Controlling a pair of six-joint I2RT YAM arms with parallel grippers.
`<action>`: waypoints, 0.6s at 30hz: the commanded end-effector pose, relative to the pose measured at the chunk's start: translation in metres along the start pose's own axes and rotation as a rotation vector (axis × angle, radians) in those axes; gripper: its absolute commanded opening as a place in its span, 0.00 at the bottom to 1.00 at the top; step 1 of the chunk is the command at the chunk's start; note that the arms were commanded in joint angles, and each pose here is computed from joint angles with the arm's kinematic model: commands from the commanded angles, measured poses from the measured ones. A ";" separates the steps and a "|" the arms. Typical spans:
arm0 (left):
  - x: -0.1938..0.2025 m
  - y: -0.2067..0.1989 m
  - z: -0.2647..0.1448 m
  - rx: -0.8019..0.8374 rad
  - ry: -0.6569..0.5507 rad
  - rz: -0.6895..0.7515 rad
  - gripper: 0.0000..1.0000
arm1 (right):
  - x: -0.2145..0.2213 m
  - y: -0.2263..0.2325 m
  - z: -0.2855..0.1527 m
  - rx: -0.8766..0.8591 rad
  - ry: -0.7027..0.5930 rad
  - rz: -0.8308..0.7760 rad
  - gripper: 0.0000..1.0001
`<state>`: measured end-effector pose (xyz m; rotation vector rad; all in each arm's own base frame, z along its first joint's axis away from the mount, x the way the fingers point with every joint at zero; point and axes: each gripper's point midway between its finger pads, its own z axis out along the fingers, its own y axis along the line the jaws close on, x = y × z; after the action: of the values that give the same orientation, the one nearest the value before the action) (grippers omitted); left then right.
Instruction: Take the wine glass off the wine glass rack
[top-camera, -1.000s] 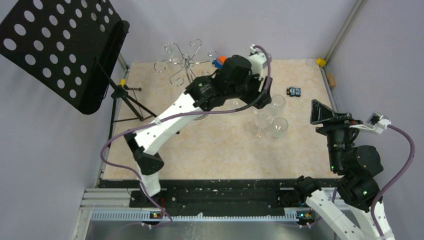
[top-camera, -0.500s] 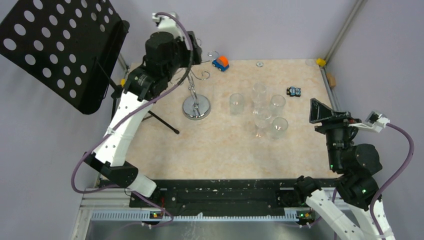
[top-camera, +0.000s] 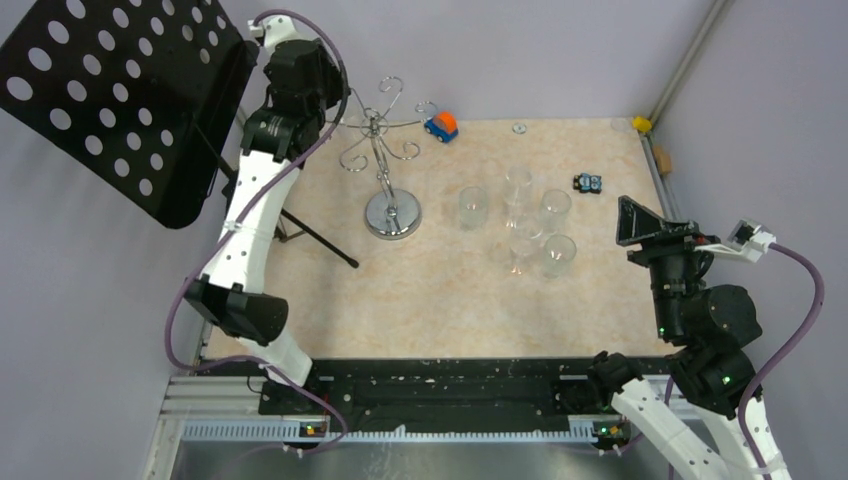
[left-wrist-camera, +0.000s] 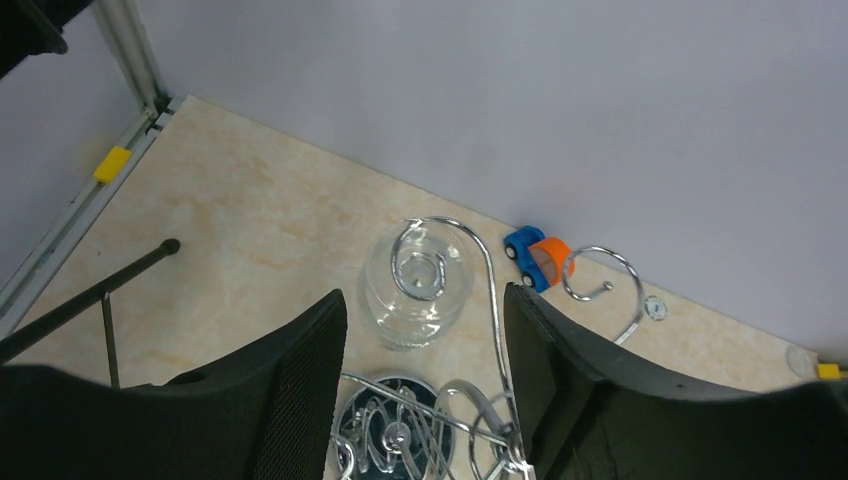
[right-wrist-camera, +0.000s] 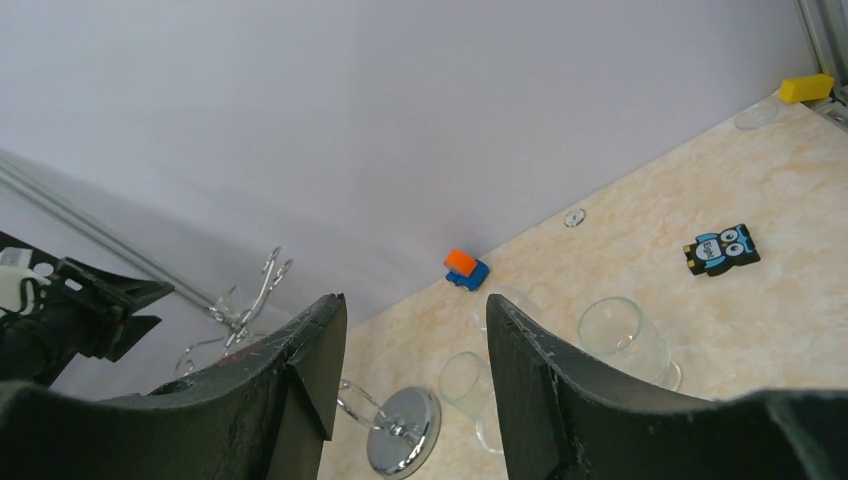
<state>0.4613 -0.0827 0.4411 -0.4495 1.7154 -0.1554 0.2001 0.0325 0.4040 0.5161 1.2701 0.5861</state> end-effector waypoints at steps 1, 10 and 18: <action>0.007 0.015 0.029 -0.067 0.019 -0.020 0.63 | -0.011 0.007 -0.001 -0.019 -0.025 0.015 0.55; 0.036 0.033 0.060 -0.090 0.100 -0.051 0.64 | -0.011 0.005 0.000 -0.008 -0.025 0.003 0.55; 0.046 0.032 0.070 -0.017 0.128 -0.188 0.61 | -0.009 0.005 0.000 -0.010 -0.021 0.002 0.55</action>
<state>0.5182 -0.0552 0.3599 -0.5988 1.8468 -0.1874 0.2002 0.0322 0.4037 0.5159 1.2712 0.5835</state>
